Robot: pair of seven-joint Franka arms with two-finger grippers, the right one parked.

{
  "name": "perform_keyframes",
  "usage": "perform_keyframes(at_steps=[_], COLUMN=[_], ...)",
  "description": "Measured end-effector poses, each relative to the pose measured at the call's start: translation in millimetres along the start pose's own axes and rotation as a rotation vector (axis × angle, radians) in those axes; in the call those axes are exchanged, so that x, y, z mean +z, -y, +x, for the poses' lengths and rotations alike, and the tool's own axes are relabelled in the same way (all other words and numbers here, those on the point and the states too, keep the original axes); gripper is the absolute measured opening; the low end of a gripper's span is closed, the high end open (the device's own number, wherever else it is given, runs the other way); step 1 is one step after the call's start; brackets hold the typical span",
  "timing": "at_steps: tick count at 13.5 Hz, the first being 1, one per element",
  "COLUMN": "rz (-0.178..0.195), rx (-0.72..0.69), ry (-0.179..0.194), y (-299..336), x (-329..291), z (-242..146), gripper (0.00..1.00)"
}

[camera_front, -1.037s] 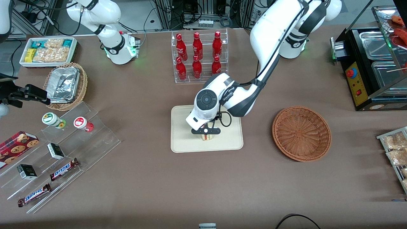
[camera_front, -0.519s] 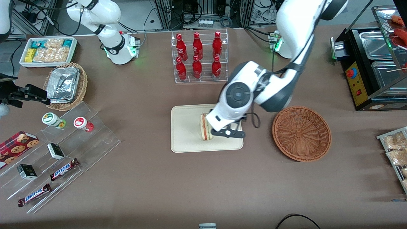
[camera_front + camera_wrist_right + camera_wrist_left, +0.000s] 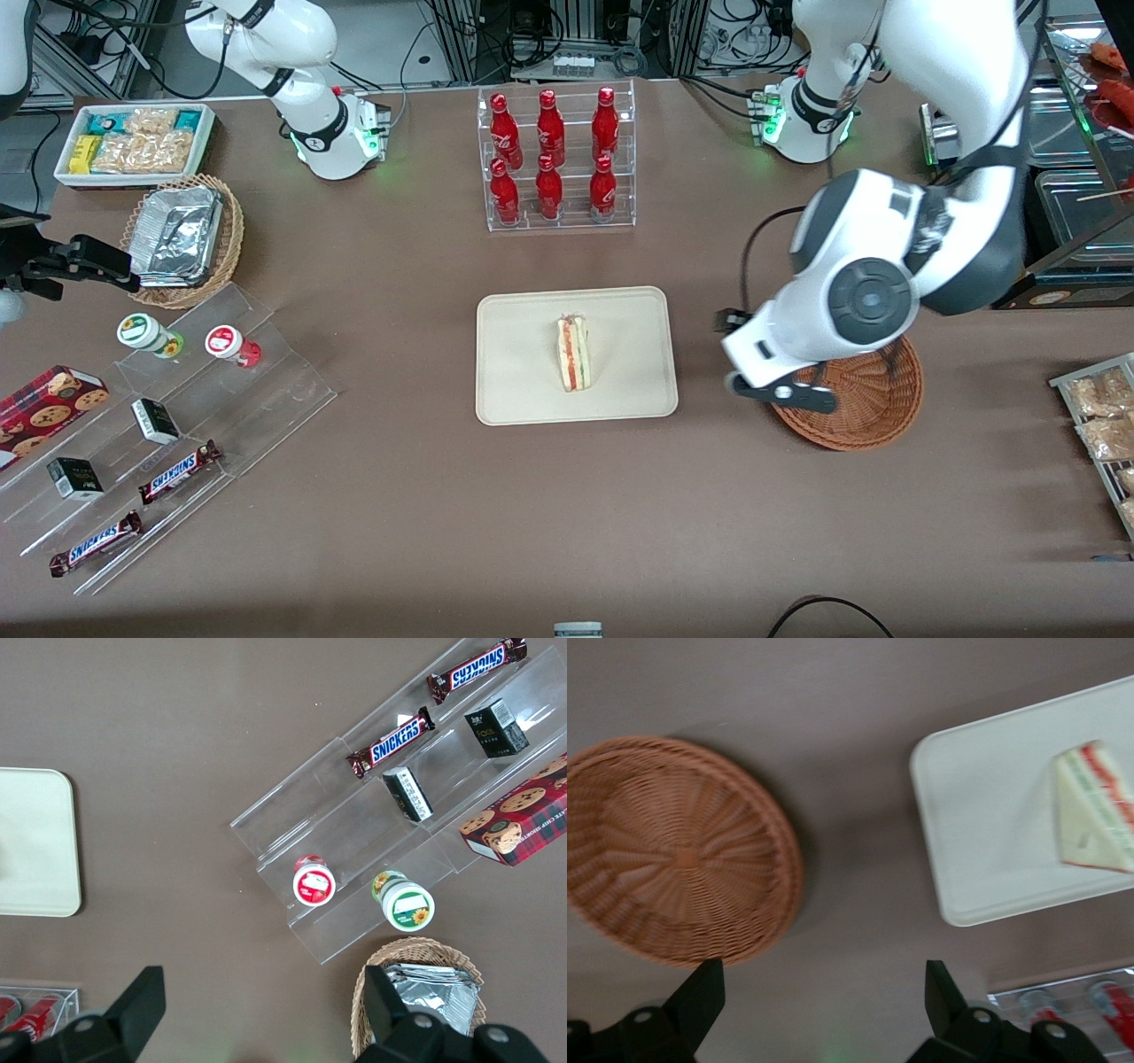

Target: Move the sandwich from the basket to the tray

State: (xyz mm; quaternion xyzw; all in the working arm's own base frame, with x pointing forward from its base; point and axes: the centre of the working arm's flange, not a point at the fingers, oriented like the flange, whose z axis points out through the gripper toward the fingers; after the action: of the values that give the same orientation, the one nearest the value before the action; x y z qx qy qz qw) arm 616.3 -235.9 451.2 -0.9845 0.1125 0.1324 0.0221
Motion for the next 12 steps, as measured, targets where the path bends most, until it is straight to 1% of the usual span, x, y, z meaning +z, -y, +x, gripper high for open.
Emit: perform_keyframes(at_steps=[1, 2, 5, 7, 9, 12], rz=[0.007, 0.006, -0.008, -0.015, -0.018, -0.004], rx=[0.000, 0.017, 0.022, 0.022, 0.006, 0.028], ry=[0.008, 0.013, 0.005, -0.008, -0.027, -0.060], y=[11, 22, 72, 99, 110, 119], x=[3, 4, -6, -17, -31, -39], z=[-2, -3, -13, -31, -53, -86], gripper=[1.00, 1.00, 1.00, 1.00, 1.00, 1.00])
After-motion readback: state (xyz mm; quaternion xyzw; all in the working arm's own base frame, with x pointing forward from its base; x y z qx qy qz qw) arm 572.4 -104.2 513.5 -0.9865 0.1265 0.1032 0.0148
